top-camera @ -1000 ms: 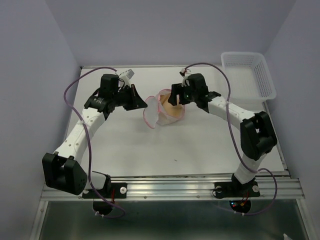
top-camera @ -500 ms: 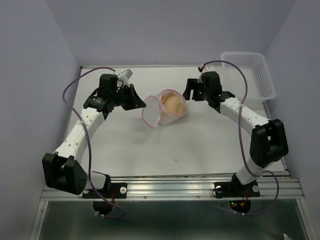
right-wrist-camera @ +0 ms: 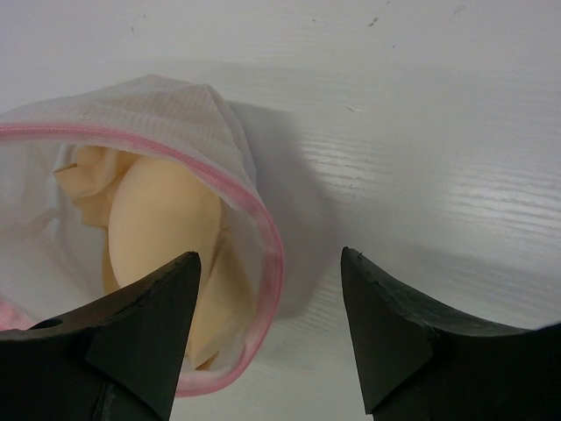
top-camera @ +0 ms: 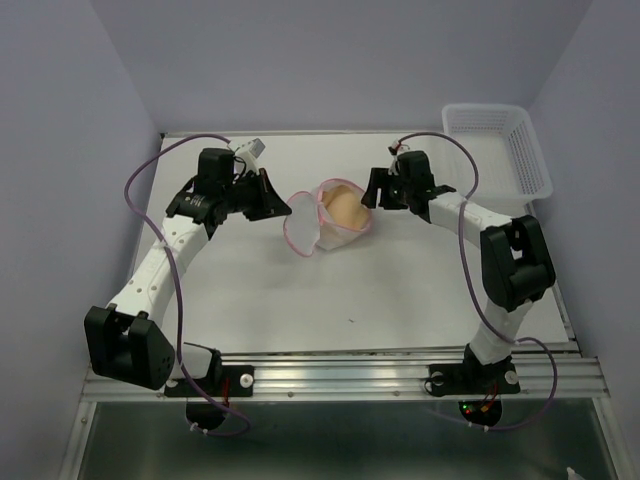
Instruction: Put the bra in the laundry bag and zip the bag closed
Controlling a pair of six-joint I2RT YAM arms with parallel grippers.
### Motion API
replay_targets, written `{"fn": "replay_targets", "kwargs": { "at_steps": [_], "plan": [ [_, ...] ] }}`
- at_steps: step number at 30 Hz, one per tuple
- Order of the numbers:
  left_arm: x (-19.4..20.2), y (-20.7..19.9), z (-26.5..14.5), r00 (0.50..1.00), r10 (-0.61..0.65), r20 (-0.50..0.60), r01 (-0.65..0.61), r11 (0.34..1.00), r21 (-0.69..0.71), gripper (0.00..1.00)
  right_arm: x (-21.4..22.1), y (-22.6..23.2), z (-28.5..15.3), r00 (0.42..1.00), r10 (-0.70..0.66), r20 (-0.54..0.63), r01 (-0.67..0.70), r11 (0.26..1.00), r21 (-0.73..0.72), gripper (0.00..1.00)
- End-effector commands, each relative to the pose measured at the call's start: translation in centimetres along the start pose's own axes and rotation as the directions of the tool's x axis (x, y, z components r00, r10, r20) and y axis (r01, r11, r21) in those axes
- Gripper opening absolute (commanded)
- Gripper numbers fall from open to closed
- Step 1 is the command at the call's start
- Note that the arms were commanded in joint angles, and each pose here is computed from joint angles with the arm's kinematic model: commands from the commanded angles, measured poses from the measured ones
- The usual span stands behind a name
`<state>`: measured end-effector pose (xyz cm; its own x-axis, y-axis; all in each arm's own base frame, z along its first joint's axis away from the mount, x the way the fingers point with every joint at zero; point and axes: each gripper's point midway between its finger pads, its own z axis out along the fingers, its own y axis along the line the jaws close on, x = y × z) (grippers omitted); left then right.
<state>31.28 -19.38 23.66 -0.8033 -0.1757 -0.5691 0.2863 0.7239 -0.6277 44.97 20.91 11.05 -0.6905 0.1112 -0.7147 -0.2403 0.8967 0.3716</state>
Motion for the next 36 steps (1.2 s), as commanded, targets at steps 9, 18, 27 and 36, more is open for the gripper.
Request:
{"fn": "replay_targets", "kwargs": {
  "at_steps": [9,18,27,36],
  "plan": [
    [0.2,0.0,-0.7,0.999,0.031,0.018,-0.031,0.999,0.021,0.0,-2.6,0.4,3.1,0.996,0.042,0.082,-0.037,0.997,-0.069,0.67],
    [0.7,0.5,-0.5,1.0,0.028,0.003,-0.028,0.999,0.018,0.0,-3.0,0.2,4.5,0.994,0.049,0.101,-0.042,0.997,-0.069,0.6],
    [0.7,0.6,-0.9,0.999,0.035,0.013,-0.035,0.999,0.009,0.0,-4.6,1.9,3.7,0.99,0.025,0.136,-0.006,0.99,-0.141,0.61],
    [1.0,1.0,-1.0,0.999,0.035,-0.002,-0.035,0.999,-0.002,0.0,-4.2,2.0,4.6,0.993,0.004,0.118,0.015,0.987,-0.163,0.61]
  ]
}}
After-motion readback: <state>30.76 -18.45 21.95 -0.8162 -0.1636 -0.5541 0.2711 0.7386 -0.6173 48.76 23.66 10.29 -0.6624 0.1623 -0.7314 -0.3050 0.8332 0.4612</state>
